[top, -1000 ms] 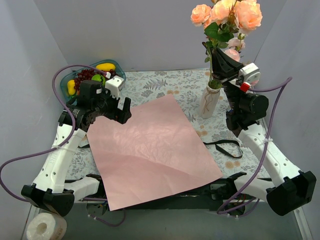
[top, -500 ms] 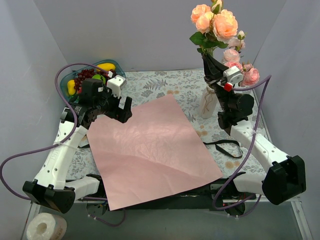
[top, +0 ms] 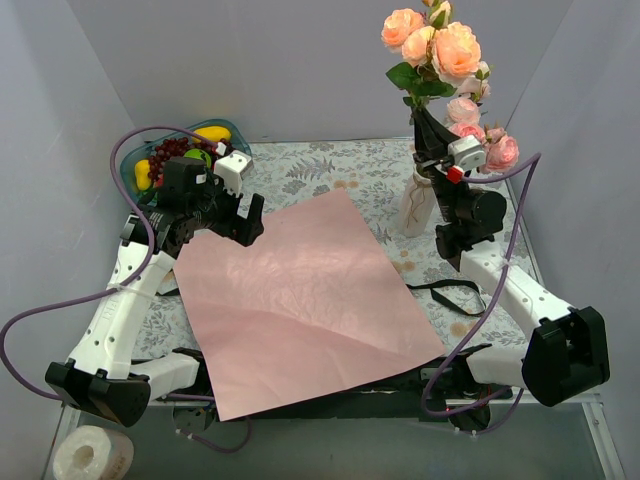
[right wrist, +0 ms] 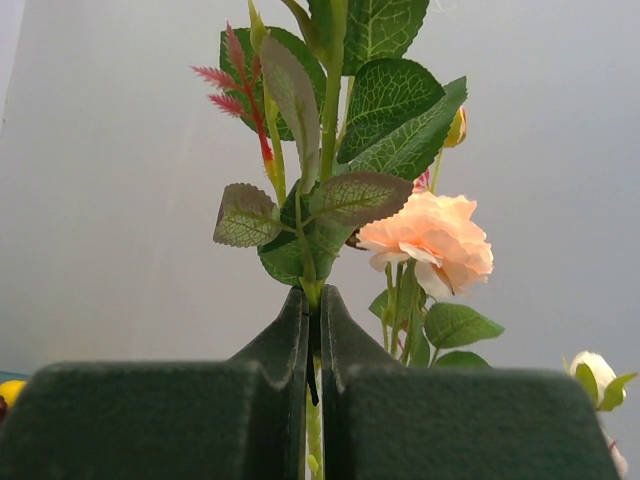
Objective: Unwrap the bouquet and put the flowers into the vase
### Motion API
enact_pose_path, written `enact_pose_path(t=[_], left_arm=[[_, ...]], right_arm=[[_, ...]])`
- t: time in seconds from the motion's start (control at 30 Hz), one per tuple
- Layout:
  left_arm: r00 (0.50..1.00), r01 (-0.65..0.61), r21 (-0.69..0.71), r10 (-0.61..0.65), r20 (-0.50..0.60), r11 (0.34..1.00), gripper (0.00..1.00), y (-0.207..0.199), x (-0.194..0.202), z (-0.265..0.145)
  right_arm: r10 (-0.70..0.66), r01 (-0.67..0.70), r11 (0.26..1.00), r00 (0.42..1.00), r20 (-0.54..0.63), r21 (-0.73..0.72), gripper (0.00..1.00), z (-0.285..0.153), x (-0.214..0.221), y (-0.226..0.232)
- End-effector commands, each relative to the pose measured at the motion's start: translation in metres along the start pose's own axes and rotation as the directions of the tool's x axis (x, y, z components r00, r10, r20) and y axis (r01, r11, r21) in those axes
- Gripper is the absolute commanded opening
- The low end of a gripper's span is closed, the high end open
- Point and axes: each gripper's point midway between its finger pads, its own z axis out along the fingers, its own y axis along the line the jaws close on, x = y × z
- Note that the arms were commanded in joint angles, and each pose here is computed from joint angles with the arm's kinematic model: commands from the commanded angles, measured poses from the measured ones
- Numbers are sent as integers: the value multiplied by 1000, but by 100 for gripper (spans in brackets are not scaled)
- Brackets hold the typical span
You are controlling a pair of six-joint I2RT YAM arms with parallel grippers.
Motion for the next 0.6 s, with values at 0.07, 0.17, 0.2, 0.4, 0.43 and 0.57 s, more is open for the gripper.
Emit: enact_pose_path(t=[0.07,0.17,0.2,0.4,0.43,0.57], left_arm=[[1000,-15,-1,15,27,1000,98,-1,-8,-11],[1000,-11,0,11,22,1000,98,-1,-8,-12],[1000,-12,2,12,24,1000,98,-2,-8,-13],[1000,-17,-4,18,26,1000,98,-2,-10,-17],[999,-17,-6,17,28,1000,98,-2,-12,-18],[999,-14,-3,14,41,1000,98,-3,-15,-21]], right_arm=[[-51,50,986,999,7,158,1,-13,4,-30],[-45,49,975,999,-21,218,1,-27,20,-38],[-46,52,974,998,-30,222,1,-29,24,-39],[-31,51,962,996,-79,267,1,-38,43,-43],[-24,46,961,996,-82,272,1,-38,44,-44],[15,46,952,980,-197,303,18,-37,67,-49]])
